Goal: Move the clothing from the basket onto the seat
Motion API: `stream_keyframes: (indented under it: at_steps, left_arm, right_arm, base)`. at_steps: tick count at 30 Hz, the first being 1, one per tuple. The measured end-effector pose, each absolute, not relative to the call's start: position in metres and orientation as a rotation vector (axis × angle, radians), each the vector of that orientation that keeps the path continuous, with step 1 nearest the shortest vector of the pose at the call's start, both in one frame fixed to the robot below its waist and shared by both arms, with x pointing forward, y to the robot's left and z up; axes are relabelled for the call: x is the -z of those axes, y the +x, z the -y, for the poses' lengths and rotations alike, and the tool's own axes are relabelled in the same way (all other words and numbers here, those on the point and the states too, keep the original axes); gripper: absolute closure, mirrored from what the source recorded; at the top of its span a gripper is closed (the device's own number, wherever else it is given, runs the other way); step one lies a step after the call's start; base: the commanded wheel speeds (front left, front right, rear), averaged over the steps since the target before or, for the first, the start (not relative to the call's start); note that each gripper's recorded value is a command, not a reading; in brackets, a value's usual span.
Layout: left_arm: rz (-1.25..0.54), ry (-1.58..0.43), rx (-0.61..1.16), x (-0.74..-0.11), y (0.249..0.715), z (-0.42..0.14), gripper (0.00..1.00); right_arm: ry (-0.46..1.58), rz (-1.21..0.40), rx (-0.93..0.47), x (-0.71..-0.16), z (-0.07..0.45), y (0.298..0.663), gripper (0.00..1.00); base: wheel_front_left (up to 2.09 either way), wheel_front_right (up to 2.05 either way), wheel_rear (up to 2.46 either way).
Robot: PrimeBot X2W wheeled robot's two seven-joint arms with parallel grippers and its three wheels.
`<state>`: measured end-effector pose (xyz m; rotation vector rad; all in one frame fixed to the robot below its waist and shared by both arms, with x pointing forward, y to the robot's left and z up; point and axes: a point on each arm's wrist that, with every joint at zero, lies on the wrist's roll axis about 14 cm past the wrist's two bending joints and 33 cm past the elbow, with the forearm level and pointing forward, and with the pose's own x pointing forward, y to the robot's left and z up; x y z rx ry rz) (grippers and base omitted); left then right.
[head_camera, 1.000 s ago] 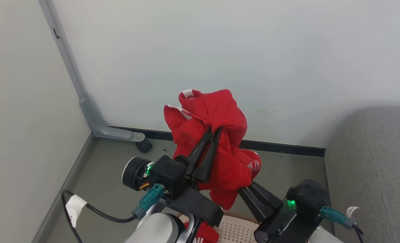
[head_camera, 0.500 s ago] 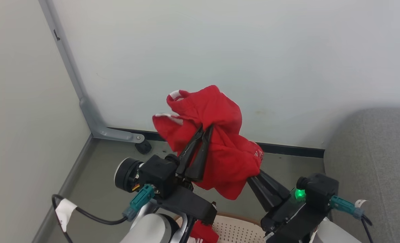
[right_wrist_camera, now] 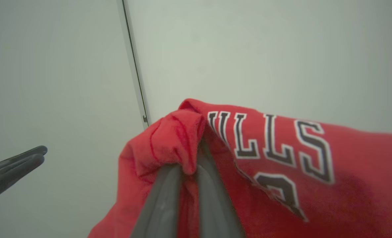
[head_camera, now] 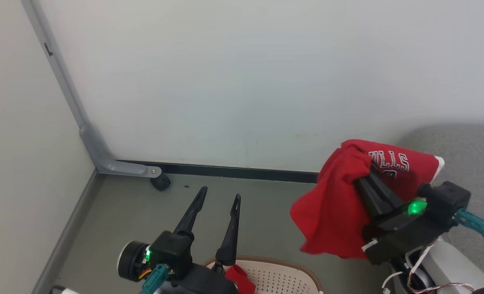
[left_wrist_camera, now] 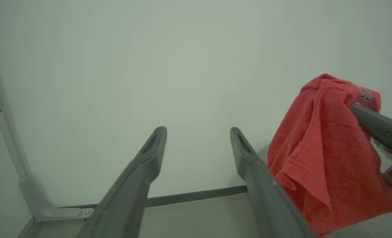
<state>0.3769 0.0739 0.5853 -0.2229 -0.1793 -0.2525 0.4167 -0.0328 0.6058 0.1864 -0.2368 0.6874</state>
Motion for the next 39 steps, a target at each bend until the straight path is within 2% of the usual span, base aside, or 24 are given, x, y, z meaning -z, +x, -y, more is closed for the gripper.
stream_keyframes:
  at_steps: [5,15,27,39]
  left_arm:
    - [0.132,-0.196,0.261,-0.567,0.371,-0.068,0.00]
    - [0.043,-0.137,0.388,-0.538,0.357,-0.026,0.00]
    - [-0.026,-0.152,0.550,-0.520,0.346,0.023,0.00]
    - [-0.052,-0.156,0.634,-0.506,0.359,0.047,0.00]
  right_arm:
    - [0.168,0.235,-0.585,-0.605,0.069,0.433,1.00]
    - [0.114,0.220,-0.299,-0.600,0.182,0.461,1.00]
    - [0.088,0.177,-0.049,-0.589,0.282,0.475,1.00]
    - [0.064,0.153,0.177,-0.584,0.379,0.486,1.00]
  base:
    - [0.00,0.00,0.00]
    - [0.00,0.00,0.00]
    - [0.00,0.00,0.00]
    - [0.00,0.00,0.00]
